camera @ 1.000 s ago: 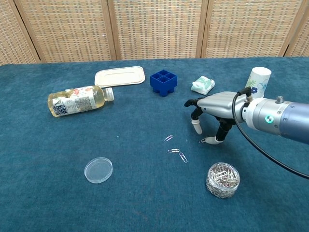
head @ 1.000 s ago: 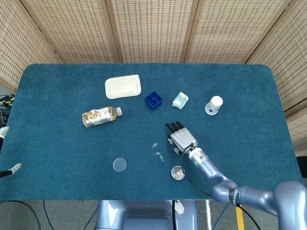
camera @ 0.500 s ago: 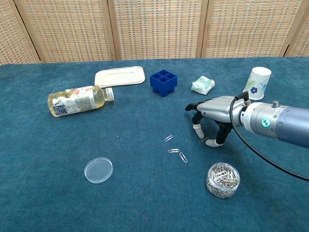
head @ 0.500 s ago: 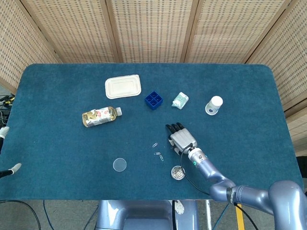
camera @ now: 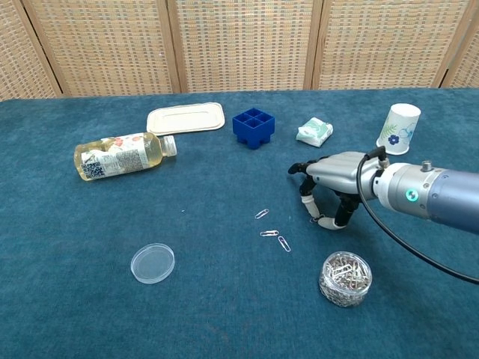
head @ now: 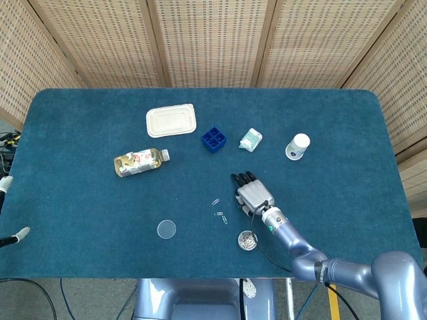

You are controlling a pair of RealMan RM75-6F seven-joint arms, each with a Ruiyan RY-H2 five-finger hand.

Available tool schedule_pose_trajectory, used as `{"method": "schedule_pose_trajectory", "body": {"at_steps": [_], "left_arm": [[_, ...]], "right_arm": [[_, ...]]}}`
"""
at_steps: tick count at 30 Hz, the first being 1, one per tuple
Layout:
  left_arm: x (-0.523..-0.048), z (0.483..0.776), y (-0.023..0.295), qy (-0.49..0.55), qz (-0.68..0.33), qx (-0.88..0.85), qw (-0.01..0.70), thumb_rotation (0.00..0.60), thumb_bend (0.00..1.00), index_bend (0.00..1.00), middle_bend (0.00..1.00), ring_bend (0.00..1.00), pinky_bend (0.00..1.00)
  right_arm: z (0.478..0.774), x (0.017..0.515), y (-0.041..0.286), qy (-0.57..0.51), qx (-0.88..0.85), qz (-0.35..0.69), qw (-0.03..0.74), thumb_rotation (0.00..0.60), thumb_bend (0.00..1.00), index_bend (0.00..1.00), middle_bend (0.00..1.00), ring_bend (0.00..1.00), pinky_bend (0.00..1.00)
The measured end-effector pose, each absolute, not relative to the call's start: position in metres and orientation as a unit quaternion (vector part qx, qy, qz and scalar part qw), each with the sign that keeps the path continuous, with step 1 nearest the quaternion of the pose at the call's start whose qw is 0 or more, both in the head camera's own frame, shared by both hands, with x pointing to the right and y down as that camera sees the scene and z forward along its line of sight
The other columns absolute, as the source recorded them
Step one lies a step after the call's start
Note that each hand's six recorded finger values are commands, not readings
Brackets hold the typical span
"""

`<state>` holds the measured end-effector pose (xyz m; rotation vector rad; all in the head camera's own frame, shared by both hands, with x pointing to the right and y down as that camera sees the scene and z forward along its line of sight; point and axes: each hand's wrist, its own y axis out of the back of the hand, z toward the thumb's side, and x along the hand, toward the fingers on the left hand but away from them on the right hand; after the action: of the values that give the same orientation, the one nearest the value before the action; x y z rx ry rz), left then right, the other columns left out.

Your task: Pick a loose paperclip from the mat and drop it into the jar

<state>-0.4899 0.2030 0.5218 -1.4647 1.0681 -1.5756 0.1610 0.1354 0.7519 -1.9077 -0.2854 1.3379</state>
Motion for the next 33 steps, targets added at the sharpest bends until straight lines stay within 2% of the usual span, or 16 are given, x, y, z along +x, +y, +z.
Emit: {"method": "schedule_pose_trajectory", "body": {"at_steps": [16,25,33], "left_arm": [[-0.490,0.522,0.203,0.414,-0.611,-0.571,0.361,0.600,0.00,0.00,0.00,0.00,0.00],[-0.488,0.520,0.204,0.414,-0.607,-0.574,0.362,0.600,0.00,0.00,0.00,0.00,0.00],[-0.485,0.519,0.206,0.411,-0.604,-0.577,0.364,0.600,0.00,0.00,0.00,0.00,0.00]], "right_arm": [[0.734,0.160,0.133,-0.131,-0.759,0.507,0.387,0.600,0.45,0.67,0.02,0.00,0.00],[0.695,0.161,0.140,-0.130,-0.773,0.471,0.405,0.600,0.45,0.68,0.03,0.00,0.00],[0.660,0.169,0.172,-0.098,-0.787,0.439,0.422,0.600,0.45,0.68,0.03,0.00,0.00]]}}
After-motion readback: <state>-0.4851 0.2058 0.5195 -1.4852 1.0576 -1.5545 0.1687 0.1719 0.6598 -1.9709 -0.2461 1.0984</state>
